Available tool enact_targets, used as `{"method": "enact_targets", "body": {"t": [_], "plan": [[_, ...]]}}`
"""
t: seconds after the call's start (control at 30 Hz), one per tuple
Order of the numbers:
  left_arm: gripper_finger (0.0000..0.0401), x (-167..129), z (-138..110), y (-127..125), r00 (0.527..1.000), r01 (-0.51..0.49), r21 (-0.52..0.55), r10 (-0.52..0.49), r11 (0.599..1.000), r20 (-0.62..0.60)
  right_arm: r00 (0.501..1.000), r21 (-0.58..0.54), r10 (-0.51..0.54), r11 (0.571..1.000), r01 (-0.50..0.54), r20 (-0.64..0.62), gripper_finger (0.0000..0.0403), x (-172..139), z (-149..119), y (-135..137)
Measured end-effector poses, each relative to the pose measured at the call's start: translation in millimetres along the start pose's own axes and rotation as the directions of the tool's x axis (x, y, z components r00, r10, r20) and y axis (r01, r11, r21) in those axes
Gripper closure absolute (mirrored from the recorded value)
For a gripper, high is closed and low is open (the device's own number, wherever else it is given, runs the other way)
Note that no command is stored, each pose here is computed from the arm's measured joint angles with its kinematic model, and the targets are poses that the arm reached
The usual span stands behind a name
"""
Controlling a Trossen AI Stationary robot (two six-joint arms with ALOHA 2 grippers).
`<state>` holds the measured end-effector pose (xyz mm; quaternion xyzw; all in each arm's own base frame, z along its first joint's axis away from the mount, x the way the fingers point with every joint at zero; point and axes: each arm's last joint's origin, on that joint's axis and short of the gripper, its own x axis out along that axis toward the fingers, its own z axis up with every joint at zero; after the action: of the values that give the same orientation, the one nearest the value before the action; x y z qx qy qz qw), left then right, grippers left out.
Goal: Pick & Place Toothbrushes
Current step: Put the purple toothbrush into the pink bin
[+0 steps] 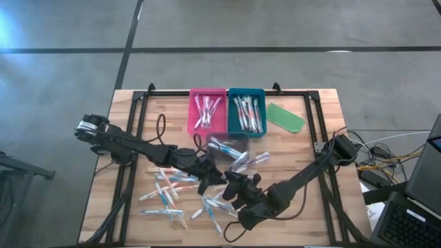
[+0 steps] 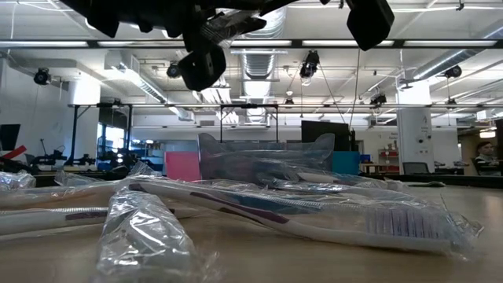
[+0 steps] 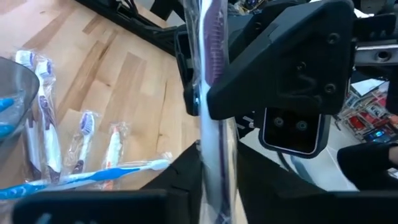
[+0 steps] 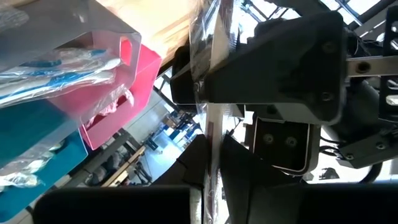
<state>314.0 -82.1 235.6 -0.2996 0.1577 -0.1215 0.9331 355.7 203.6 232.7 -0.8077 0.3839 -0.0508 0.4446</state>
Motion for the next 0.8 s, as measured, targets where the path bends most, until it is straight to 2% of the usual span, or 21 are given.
{"method": "enact_targets", "body": {"t": [0.17,0.43,0.57,0.8], "plan": [[0.0362,0.0,-0.8,0.8,1.0,-0.004,0.06,0.004,0.998,-0.004,1.0,-0.005,-0.001,1.0,0.001,-0.001,0.038,-0.6,0.1,0.1],[0.0361,0.0,-0.5,0.5,1.0,-0.001,0.085,0.001,0.996,-0.002,1.0,0.011,-0.002,1.0,0.002,-0.001,0.0372,-1.0,-0.3,-0.3],[0.0366,-0.1,0.0,0.6,1.0,0.0,0.101,0.0,0.995,0.002,1.0,0.147,-0.002,0.989,0.002,-0.003,0.0343,-0.2,-0.6,-0.5],[0.0375,-1.3,6.3,5.6,1.0,-0.007,0.159,0.005,0.987,0.017,1.0,0.384,-0.003,0.923,0.004,-0.004,0.0278,-2.0,-0.1,0.1]]}}
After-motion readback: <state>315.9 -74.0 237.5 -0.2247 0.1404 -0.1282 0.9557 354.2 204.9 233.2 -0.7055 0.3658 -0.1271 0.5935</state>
